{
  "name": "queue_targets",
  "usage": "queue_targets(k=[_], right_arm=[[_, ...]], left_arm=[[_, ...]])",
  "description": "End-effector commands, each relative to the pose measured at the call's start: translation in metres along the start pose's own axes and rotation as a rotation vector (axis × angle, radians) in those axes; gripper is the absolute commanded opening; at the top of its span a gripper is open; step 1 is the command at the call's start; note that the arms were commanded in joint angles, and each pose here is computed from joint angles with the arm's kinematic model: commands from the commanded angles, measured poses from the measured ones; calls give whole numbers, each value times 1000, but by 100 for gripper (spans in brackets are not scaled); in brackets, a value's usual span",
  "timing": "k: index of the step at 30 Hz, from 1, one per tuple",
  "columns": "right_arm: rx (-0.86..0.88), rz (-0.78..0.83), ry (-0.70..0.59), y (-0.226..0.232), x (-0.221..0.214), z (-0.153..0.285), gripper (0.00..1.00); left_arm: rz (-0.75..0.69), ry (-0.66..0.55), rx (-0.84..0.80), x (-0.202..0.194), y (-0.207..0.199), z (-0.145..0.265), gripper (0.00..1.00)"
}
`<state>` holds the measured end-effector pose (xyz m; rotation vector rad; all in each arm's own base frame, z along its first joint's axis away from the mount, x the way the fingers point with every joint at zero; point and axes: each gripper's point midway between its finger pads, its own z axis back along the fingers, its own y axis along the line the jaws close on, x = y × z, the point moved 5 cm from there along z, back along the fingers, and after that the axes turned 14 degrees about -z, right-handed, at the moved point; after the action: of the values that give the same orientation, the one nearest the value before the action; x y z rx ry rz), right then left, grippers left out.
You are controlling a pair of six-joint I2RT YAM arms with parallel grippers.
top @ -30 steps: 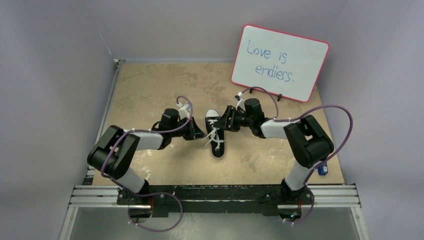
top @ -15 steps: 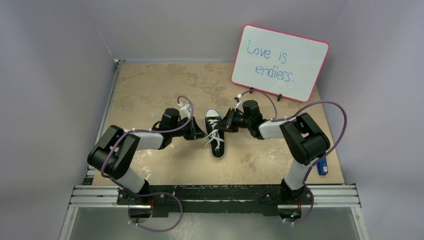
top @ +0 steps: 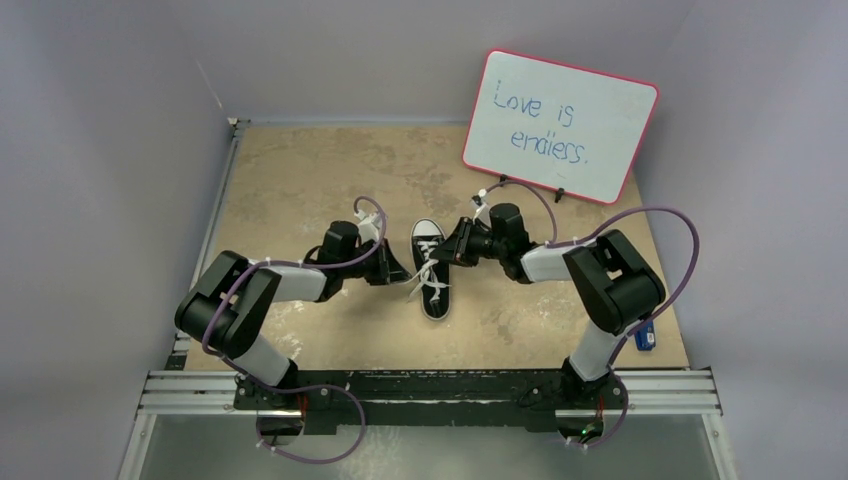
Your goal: Tie the shoes
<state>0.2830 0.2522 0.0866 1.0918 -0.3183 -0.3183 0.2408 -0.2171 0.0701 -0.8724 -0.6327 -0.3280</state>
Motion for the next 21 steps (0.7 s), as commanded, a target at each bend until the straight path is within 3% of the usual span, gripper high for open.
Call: queue_targets(k=[1,2,5,10,17,21], right_arm=[[76,73,-42,21,11,4,24],[77,77,-40,22,12,3,23],[94,85,-34,24,12,2,1],[88,87,-42,23,11,7,0],[-35,72,-229,4,33,26,0],[-51,55,-272,-5,37,31,0]], left_arm=[[-29,-10,-24,2,-3,-1,0],[-31,-14,-27,4,-4,-1,0],[-32,-21,-31,7,-5,-2,0],[-30,-16,-19,8,-3,-3,0],[92,120,163,-29,24,0,0],[133,131,198,-40,32,-1,0]])
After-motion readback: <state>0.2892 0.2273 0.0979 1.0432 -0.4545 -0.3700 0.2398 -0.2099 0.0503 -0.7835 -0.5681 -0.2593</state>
